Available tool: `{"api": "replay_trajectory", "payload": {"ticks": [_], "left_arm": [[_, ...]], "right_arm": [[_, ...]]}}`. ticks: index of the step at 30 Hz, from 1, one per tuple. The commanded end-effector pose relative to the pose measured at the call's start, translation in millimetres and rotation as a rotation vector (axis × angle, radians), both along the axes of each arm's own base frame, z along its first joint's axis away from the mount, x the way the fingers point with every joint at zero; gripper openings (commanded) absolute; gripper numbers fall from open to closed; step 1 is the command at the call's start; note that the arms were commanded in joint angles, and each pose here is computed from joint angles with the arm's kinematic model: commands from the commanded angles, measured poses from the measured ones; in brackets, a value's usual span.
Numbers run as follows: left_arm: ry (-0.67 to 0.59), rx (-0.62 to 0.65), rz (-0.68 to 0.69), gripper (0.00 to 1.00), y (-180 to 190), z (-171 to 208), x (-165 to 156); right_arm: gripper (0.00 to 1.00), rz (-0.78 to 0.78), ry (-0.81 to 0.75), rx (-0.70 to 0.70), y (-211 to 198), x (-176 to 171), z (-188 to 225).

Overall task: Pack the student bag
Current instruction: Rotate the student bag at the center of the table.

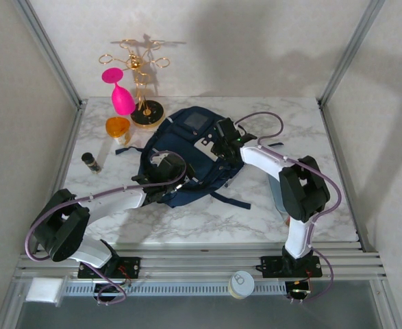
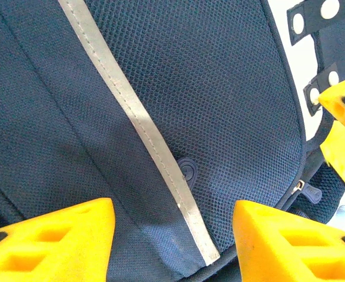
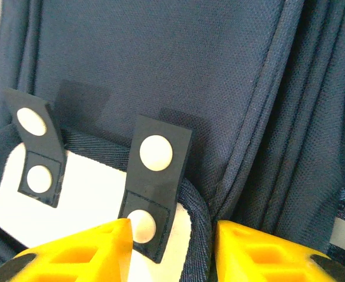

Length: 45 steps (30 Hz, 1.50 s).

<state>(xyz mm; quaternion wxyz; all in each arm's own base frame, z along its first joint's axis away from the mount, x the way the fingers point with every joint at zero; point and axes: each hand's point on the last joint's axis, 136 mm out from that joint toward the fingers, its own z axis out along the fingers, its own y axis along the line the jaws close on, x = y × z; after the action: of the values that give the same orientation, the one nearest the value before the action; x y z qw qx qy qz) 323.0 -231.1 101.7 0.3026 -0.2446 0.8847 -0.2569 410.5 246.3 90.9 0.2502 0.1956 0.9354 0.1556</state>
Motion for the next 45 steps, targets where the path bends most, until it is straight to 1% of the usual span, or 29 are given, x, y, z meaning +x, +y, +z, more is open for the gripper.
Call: {"api": "replay_trajectory", "payload": {"ticks": [1, 2, 5, 7, 8, 10, 12, 14, 16, 17, 18, 22, 26, 30, 33, 35, 37, 39, 41, 43, 45], "left_arm": [[0.015, 0.04, 0.034, 0.55, 11, -12, -4], [0.013, 0.038, 0.032, 0.55, 11, -11, -4], [0.02, 0.036, 0.031, 0.55, 11, -14, -6], [0.024, 0.032, 0.035, 0.55, 12, -15, -7], [0.026, 0.027, 0.039, 0.55, 13, -15, -8], [0.024, 0.024, 0.048, 0.55, 16, -16, -10], [0.027, 0.033, 0.064, 0.56, 22, -20, -11], [0.031, 0.036, 0.071, 0.56, 25, -22, -8], [0.029, 0.043, 0.073, 0.56, 26, -25, -4], [0.035, 0.044, 0.076, 0.56, 27, -26, -2], [0.036, 0.041, 0.073, 0.56, 27, -27, 2], [0.033, 0.06, 0.092, 0.55, 31, -30, 16], [0.029, 0.048, 0.09, 0.54, 28, -33, 31], [0.009, 0.048, 0.083, 0.53, 23, -29, 56], [-0.016, 0.049, 0.087, 0.53, 25, -22, 80], [-0.034, 0.052, 0.079, 0.53, 27, -16, 94], [-0.053, 0.051, 0.059, 0.53, 29, -5, 104], [-0.076, 0.056, 0.031, 0.54, 31, 9, 104], [-0.091, 0.05, -0.002, 0.56, 29, 23, 96], [-0.075, 0.042, -0.026, 0.57, 29, 31, 81], [-0.054, 0.066, -0.015, 0.58, 31, 37, 61]], "right_arm": [[0.45, 0.012, 0.028, -0.011, 6, -4, -10], [0.47, 0.012, 0.025, -0.004, 6, -6, -10], [0.47, 0.022, 0.027, 0.017, 8, -8, -13], [0.45, 0.032, 0.032, 0.02, 11, -7, -16], [0.42, 0.034, 0.038, 0.017, 12, -6, -18], [0.33, 0.05, 0.026, 0.018, 16, -1, -16], [0.24, 0.064, -0.001, 0.034, 19, 3, -6], [0.18, 0.112, -0.058, 0.091, 28, 5, 11], [0.06, 0.141, -0.095, 0.153, 31, 4, 23], [0.02, 0.152, -0.11, 0.182, 32, 3, 29], [0.0, 0.163, -0.124, 0.209, 32, 3, 34], [0.0, 0.188, -0.183, 0.279, 27, 2, 57], [0.0, 0.204, -0.236, 0.377, 21, -4, 82], [0.0, 0.199, -0.257, 0.432, 16, -13, 101], [0.0, 0.197, -0.27, 0.508, 18, -20, 114], [0.0, 0.197, -0.279, 0.521, 19, -21, 116], [0.0, 0.182, -0.269, 0.504, 15, -19, 111], [0.0, 0.18, -0.287, 0.522, 16, -18, 113], [0.0, 0.161, -0.3, 0.532, 13, -18, 111], [0.0, 0.134, -0.298, 0.545, 10, -18, 107], [0.0, 0.127, -0.308, 0.593, 13, -23, 108]]}}
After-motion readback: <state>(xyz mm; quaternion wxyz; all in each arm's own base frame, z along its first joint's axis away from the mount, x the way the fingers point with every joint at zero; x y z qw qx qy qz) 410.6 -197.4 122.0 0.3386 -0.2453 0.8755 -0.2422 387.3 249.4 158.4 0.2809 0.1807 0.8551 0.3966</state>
